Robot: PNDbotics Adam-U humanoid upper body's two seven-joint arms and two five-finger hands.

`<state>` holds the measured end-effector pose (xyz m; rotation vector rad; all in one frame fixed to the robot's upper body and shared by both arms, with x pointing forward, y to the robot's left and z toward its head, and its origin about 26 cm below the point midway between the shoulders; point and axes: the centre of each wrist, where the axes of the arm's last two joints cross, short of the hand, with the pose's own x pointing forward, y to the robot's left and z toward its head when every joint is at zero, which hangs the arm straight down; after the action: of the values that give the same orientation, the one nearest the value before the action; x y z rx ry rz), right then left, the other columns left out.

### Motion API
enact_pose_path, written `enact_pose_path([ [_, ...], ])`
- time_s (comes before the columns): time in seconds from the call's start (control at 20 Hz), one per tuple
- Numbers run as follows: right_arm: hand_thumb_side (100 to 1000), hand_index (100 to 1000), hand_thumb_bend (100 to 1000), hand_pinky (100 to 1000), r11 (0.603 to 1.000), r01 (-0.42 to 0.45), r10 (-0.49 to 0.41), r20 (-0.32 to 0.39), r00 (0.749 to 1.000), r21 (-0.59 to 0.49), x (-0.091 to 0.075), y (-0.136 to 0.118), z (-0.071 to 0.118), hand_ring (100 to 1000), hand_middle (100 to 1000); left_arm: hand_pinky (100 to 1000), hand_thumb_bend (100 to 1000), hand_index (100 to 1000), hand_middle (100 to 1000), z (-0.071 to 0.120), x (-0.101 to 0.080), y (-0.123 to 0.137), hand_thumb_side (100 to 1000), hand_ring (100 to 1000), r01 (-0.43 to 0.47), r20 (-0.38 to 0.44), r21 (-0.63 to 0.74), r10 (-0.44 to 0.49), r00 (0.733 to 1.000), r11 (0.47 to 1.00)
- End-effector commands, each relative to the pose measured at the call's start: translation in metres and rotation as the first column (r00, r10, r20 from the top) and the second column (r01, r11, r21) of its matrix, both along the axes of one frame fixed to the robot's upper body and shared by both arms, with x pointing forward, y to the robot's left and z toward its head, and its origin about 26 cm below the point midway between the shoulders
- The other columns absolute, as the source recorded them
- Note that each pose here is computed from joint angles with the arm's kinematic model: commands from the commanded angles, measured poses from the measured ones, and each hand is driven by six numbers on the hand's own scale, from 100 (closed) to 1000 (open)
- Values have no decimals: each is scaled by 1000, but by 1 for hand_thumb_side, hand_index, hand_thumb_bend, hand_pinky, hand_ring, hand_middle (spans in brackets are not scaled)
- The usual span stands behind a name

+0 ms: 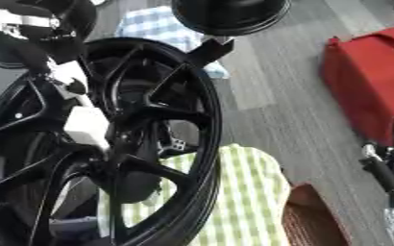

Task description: Pull the pin out of the wheel hub.

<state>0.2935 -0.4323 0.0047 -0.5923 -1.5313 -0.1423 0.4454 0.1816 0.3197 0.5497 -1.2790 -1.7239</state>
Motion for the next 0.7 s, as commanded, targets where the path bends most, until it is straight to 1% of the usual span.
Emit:
enact_pose_path([
  [0.05, 538, 710, 118, 634, 999, 5, -5, 19, 1000, -38, 2, -8, 13, 612, 599, 729, 633, 705, 558, 19, -9, 9, 320, 622, -6, 48, 40, 4, 999, 999],
  [0.15, 537, 710, 118, 634, 999, 8, -7, 19, 1000, -38, 2, -9, 13, 612, 599, 724, 627, 701, 557, 22, -12, 8, 314, 621, -5, 58, 69, 1, 998, 998],
  [0.3, 537, 709, 118, 634, 999, 11, -10, 18, 1000, -38, 1, -9, 12, 612, 599, 723, 637, 708, 563, 23, -14, 7, 329, 626, -13, 63, 111, 6, 998, 994],
  [0.45, 537, 709, 117, 633, 999, 14, -13, 17, 1000, -38, 1, -9, 12, 612, 599, 719, 620, 699, 554, 23, -15, 7, 327, 619, -16, 56, 130, 8, 998, 991],
  [0.55, 537, 709, 117, 633, 999, 16, -15, 17, 1000, -37, 1, -9, 12, 612, 599, 710, 580, 686, 542, 23, -15, 6, 310, 608, -17, 49, 137, 10, 999, 990],
  [0.7, 537, 709, 117, 633, 999, 19, -18, 18, 1000, -36, 1, -9, 13, 612, 599, 685, 497, 654, 509, 22, -15, 5, 244, 577, -18, 37, 142, 13, 999, 990],
])
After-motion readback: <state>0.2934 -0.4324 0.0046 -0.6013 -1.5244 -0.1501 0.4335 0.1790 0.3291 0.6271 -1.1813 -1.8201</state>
